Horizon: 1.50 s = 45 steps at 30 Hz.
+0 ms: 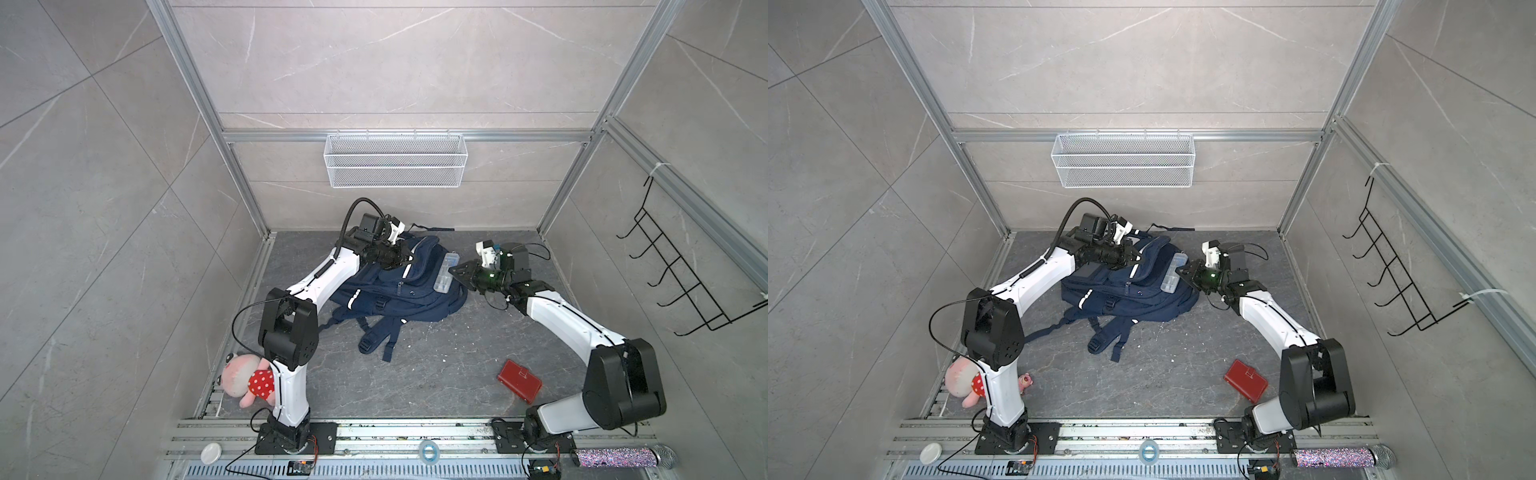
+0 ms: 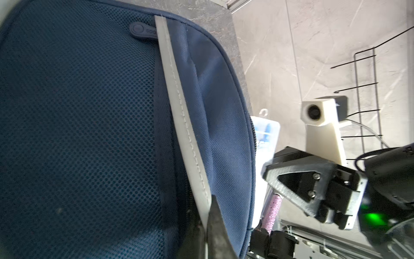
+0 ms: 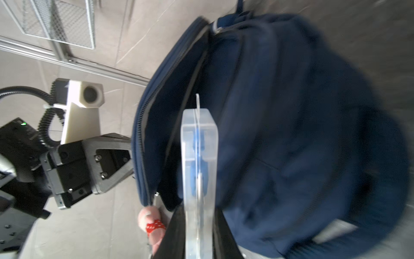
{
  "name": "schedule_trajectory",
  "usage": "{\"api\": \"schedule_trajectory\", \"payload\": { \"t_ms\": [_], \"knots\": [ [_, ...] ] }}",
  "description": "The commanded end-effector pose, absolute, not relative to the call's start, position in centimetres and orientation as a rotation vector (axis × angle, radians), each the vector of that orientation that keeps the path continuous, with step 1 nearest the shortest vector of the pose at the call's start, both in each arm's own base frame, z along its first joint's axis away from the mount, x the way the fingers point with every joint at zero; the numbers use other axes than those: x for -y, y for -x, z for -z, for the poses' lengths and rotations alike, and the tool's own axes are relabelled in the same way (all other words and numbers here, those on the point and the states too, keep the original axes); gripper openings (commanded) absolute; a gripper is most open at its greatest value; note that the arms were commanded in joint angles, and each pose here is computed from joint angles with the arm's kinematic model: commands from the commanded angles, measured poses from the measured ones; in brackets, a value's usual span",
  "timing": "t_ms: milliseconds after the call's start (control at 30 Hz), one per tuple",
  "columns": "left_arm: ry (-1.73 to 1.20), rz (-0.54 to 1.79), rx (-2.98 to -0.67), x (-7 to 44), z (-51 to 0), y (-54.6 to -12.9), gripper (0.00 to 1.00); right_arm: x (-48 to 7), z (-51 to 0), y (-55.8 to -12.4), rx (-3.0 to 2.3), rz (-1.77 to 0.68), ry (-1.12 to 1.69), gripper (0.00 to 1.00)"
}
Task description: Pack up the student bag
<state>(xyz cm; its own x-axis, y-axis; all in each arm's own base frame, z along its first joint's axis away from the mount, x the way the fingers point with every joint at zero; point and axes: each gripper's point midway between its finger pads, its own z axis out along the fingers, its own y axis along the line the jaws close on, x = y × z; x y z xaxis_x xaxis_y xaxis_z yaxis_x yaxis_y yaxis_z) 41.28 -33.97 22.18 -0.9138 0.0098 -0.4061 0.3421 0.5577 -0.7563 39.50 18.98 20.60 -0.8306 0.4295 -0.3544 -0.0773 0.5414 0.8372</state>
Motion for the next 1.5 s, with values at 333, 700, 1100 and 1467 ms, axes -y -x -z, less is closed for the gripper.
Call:
{"api": "schedule_trajectory", "payload": {
  "t_ms": [333,700,1100,1467],
  "knots": [
    [-0.443,1.526,-2.122,35.2,-31.3,-39.0,0.00,-26.1,-21.7,-45.1,-2.083,-1.560,-0.316,0.00],
    [-0.433,1.552,-2.130,35.4,-30.5,-39.0,0.00,-32.5,-16.3,-46.9,-2.198,-1.616,-0.288,0.02],
    [-0.221,1.486,-2.179,32.0,-27.6,-41.5,0.00,-30.6,-18.6,-44.9,-2.254,-1.447,-0.200,0.84],
    [-0.209,1.349,-2.288,29.1,-22.0,-43.0,0.00,-25.0,-20.5,-39.3,-2.412,-1.127,-0.248,1.00]
  ]
}}
